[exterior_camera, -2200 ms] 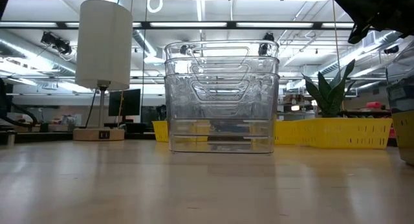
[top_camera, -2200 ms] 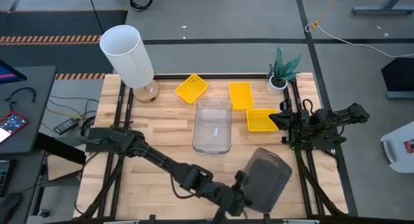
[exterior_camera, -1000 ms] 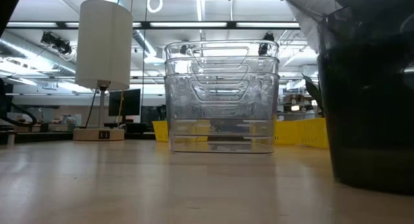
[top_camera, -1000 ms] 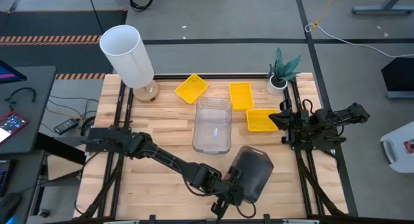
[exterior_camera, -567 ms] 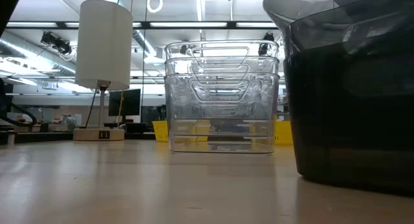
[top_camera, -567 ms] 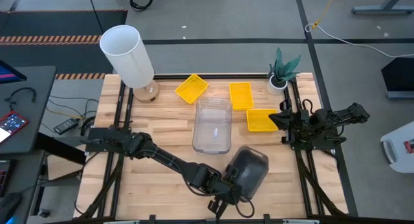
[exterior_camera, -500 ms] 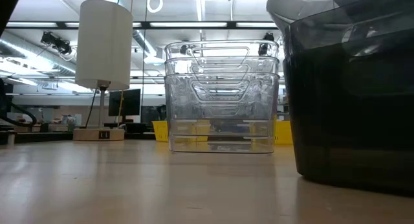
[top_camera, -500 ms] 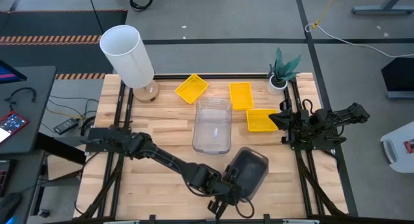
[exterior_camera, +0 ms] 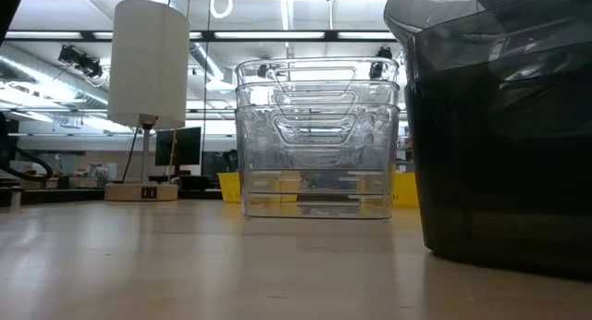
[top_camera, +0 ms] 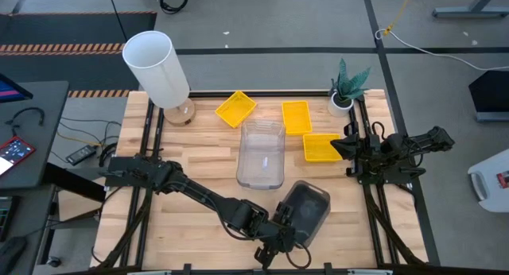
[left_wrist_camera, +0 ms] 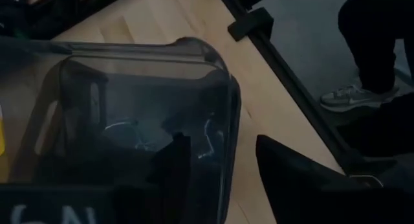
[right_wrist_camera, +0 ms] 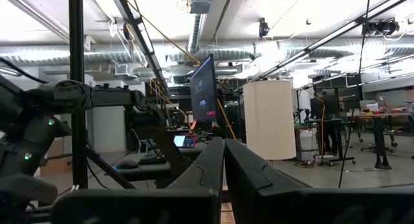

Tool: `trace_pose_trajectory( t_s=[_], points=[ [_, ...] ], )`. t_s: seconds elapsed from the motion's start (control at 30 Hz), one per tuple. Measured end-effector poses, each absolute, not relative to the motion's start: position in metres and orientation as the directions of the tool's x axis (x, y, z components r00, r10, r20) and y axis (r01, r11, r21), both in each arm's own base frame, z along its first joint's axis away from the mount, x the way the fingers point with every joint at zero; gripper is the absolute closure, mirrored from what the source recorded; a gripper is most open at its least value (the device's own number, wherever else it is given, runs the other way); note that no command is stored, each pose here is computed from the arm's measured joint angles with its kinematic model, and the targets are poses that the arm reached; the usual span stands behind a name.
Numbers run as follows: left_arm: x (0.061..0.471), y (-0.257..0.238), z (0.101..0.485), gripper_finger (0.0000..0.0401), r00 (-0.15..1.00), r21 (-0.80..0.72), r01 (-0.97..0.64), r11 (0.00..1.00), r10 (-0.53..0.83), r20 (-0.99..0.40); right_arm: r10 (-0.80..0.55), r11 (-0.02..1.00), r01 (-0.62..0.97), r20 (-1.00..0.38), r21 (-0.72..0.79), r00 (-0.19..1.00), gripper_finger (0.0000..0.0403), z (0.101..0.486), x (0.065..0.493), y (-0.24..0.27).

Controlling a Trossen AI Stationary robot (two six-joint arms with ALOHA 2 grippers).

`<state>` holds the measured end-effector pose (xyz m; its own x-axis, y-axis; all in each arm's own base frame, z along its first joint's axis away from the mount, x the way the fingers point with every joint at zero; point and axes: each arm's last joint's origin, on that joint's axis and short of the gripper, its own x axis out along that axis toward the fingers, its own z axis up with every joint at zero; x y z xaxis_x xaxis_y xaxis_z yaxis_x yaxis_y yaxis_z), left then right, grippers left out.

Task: Stack baskets by color
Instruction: Stack the left black bin into the black bin

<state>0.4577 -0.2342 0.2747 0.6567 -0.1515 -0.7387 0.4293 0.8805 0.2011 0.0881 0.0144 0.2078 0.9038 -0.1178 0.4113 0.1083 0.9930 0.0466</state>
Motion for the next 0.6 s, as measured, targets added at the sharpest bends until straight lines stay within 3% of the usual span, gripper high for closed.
trace_pose_trajectory(
  t_s=[0.37,0.6],
  points=[
    [0.464,-0.233,0.262,0.0303,0.633,0.171,0.432,0.886,-0.163,-0.756,-0.118,0.993,0.109,0.411,0.046,0.904,0.0380,0.208,0.088,0.014],
    [0.461,-0.232,0.262,0.0390,0.627,0.200,0.446,0.872,-0.144,-0.766,-0.118,0.993,0.109,0.411,0.046,0.904,0.0380,0.208,0.088,0.014]
  ],
)
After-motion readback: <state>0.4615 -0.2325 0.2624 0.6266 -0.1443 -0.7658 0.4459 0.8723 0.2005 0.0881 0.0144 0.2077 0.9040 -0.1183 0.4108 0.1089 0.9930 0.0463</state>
